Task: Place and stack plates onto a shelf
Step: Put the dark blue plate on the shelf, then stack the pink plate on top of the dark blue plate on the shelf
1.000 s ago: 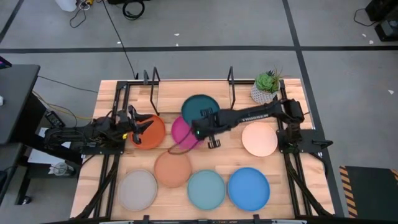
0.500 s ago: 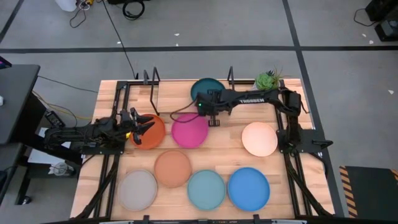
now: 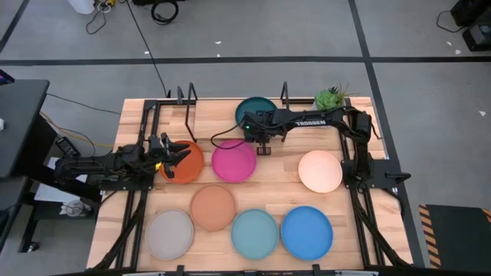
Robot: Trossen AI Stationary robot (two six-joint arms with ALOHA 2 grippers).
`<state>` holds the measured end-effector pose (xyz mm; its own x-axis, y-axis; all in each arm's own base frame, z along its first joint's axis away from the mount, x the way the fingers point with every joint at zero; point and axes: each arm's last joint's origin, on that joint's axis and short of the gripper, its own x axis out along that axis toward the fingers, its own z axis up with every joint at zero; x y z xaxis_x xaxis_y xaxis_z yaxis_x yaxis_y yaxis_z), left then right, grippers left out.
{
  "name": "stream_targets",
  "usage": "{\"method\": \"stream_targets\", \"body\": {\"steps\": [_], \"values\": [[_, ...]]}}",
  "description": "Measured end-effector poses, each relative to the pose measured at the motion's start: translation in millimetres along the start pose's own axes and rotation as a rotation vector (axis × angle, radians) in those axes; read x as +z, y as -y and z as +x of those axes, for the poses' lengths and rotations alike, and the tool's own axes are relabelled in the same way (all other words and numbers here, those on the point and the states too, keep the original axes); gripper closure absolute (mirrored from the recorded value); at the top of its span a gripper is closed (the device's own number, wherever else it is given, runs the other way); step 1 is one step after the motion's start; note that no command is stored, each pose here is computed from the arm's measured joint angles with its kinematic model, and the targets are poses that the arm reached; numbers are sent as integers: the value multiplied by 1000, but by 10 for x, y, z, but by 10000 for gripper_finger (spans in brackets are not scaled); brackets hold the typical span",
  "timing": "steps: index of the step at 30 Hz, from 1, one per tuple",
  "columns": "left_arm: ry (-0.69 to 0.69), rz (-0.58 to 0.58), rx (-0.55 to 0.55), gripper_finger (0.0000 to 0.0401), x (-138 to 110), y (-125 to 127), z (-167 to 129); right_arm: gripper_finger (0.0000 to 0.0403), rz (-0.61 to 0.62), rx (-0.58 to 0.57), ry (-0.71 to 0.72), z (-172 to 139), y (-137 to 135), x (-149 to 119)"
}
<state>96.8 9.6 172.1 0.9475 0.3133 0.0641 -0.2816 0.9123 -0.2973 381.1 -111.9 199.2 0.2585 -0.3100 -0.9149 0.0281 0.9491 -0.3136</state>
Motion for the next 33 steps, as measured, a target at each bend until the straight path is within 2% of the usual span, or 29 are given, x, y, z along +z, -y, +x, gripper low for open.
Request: {"method": "stream_targets", "body": {"steps": [6,10,22,27,33], "values": [[-1,0,0,266,0,0,0,330,-16,-22,-48,-55,-46,-2],[0,0,0,266,0,0,0,302,-50,-60,-43,-139,-141,71],[-1,5,0,266,-1,0,0,201,-447,125,41,-295,-792,179],[0,5,-1,266,0,0,0,190,-608,167,78,-307,-1049,182],[5,5,-1,266,5,1,0,192,-650,145,135,-200,-1241,145]]}}
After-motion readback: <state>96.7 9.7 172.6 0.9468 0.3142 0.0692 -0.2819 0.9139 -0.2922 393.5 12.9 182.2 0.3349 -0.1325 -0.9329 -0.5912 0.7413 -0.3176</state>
